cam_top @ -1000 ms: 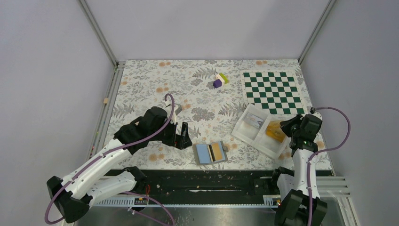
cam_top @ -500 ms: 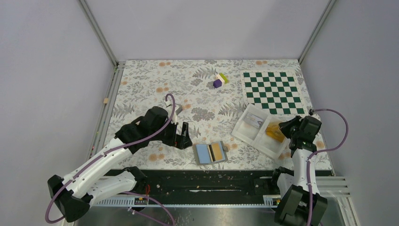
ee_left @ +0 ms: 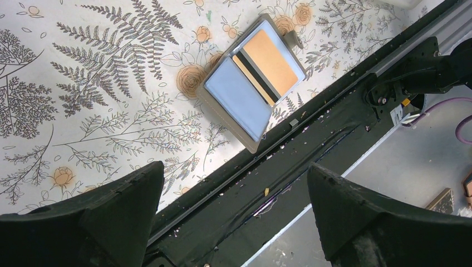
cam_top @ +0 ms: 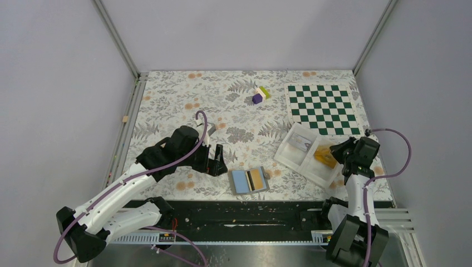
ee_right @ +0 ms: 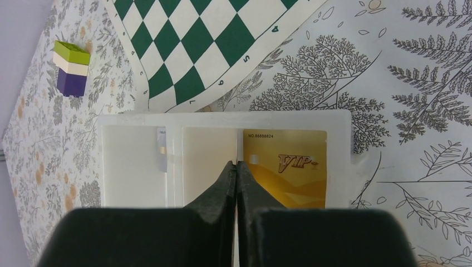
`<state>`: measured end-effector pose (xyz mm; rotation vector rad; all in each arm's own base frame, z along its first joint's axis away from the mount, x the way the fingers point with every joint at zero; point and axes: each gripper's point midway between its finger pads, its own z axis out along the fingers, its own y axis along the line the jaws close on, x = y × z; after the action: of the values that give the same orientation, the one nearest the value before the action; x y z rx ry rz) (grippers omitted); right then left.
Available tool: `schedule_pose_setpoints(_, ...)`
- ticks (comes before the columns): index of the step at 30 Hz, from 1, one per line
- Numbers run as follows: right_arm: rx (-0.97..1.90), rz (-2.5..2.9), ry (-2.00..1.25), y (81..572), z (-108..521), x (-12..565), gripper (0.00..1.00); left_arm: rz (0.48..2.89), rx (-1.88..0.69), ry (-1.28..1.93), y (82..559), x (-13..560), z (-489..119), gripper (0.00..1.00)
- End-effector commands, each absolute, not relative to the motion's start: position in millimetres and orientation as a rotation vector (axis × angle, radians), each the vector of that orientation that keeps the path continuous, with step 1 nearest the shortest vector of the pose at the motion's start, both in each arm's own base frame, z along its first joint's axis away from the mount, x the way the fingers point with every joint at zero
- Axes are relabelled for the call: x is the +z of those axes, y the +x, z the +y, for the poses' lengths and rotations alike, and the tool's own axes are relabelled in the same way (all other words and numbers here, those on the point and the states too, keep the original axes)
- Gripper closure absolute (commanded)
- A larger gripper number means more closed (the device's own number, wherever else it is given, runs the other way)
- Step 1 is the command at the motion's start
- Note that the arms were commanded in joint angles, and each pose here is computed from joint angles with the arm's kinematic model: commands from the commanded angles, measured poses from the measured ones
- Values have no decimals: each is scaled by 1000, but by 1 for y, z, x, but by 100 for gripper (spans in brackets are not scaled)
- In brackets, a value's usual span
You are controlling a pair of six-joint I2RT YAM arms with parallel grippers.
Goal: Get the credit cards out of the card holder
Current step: Place the credit card in the storage box.
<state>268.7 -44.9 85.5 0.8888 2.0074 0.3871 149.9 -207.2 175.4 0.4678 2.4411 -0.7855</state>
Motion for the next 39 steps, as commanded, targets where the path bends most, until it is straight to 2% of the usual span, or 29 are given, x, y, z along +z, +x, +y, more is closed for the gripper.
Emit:
schedule_pose_setpoints(1,360,1999,870,272,-51,86,99,2408,-776,466,155,179,-208,1)
schedule_pose_setpoints(27,273,1981,911,269,-64,95,80,2404,-776,468,155,179,-207,1)
schedule_pose_setpoints(34,142,1964,997,256,-81,114,62,2402,-772,467,155,179,-207,1)
schedule_pose_setpoints(39,136,1934,999,256,-82,135,57,2399,-772,467,155,180,-207,1)
